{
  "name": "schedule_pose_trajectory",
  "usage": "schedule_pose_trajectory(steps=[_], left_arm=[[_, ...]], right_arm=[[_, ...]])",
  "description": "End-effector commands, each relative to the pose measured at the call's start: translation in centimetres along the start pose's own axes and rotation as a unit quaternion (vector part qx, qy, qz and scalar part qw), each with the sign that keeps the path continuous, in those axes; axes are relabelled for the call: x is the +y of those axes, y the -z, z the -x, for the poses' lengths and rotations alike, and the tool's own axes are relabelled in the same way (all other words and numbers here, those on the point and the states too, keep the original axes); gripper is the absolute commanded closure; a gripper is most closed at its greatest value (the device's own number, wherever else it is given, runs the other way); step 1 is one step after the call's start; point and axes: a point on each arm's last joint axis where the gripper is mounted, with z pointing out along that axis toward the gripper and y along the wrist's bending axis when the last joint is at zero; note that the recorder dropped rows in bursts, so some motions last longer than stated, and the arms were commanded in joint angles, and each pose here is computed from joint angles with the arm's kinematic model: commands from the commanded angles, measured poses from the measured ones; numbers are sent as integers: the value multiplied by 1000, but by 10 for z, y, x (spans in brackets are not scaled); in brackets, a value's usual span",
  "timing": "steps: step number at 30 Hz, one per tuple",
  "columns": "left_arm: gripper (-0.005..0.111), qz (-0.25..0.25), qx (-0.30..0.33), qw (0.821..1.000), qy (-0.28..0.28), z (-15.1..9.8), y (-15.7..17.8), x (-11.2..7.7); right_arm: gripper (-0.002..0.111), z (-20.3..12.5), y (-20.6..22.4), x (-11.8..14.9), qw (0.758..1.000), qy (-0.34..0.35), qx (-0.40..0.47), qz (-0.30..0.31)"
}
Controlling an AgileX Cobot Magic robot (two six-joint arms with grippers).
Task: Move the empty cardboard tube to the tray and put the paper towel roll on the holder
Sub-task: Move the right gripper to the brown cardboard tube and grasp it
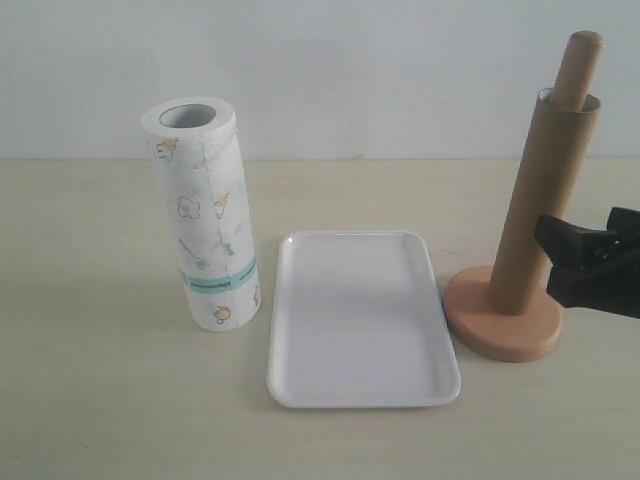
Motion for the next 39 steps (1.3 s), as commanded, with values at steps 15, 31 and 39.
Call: schedule_pose_trajectory(steps=[15,31,39], left_arm=[[101,0,-2,1000,3,-1,0,0],[101,0,-2,1000,2,-1,0,0],[101,0,-2,1000,2,-1,0,0]], right_arm=[[42,35,-26,-4,997,74,3,-13],[42,27,-69,-9,999,53,10,-5],[77,28,-69,-9,999,47,2,-8]])
